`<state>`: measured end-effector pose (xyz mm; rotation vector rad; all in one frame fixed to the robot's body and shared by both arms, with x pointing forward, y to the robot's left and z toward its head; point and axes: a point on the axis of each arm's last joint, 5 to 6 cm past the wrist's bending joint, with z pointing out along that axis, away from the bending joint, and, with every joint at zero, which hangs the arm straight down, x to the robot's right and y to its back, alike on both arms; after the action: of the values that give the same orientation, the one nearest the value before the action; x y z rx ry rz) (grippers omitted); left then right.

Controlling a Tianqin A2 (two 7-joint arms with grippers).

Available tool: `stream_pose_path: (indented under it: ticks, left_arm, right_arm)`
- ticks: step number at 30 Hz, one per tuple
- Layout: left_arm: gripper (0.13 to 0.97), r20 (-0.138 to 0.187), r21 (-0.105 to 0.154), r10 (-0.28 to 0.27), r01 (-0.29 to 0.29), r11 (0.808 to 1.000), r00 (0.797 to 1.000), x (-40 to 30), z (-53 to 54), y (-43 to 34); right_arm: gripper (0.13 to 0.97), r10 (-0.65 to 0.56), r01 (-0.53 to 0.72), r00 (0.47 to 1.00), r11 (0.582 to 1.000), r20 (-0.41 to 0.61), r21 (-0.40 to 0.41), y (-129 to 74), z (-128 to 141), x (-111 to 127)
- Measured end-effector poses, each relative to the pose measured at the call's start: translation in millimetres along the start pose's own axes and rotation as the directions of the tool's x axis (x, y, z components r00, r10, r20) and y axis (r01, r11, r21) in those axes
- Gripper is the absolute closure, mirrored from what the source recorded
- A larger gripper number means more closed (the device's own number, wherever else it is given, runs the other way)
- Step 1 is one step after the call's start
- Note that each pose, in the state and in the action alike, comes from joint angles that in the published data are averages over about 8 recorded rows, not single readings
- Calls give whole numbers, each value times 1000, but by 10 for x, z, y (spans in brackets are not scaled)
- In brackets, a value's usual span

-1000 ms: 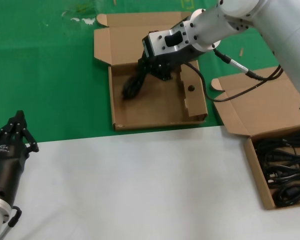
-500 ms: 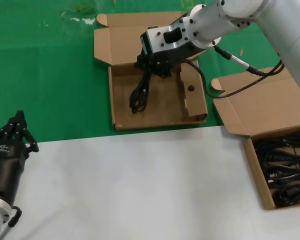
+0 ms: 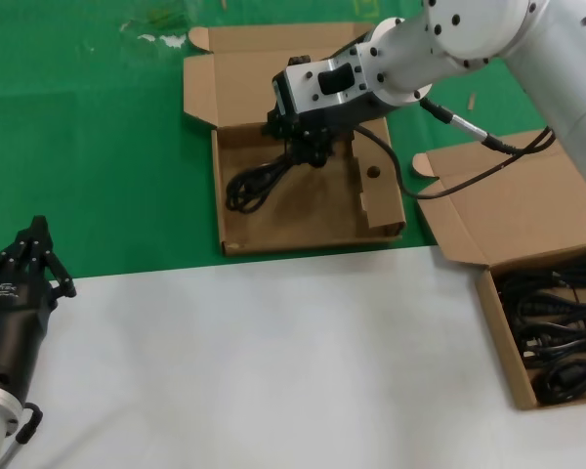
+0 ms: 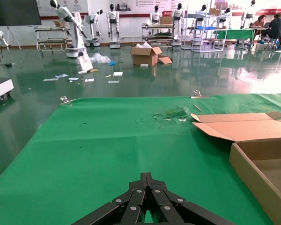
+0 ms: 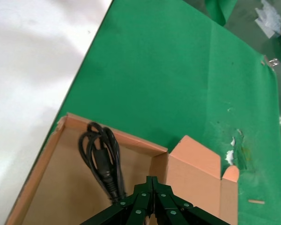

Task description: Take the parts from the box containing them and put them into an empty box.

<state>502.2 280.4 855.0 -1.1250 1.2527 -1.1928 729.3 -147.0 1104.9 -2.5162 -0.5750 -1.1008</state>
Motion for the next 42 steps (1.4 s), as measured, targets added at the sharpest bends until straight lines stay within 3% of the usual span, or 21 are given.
stream_pose_path:
  ticks: [20,29,37,42]
  left_arm:
    - [957,0,0,0,0,1000,1000,0,0,0]
    - [957,0,0,0,0,1000,1000,0,0,0]
    - [957,0,0,0,0,1000,1000,0,0,0]
    - [957,0,0,0,0,1000,1000,0,0,0]
  right_arm:
    - [955,4,-5,999,1000,-50,-11,72,7,-126]
    - [921,17,-18,998,1000,-58,-13,121,24,-158]
    - [820,27,-28,998,1000,-60,-11,149,27,-184]
    - [799,49,-49,996,999,-79,8,163,-22,-222]
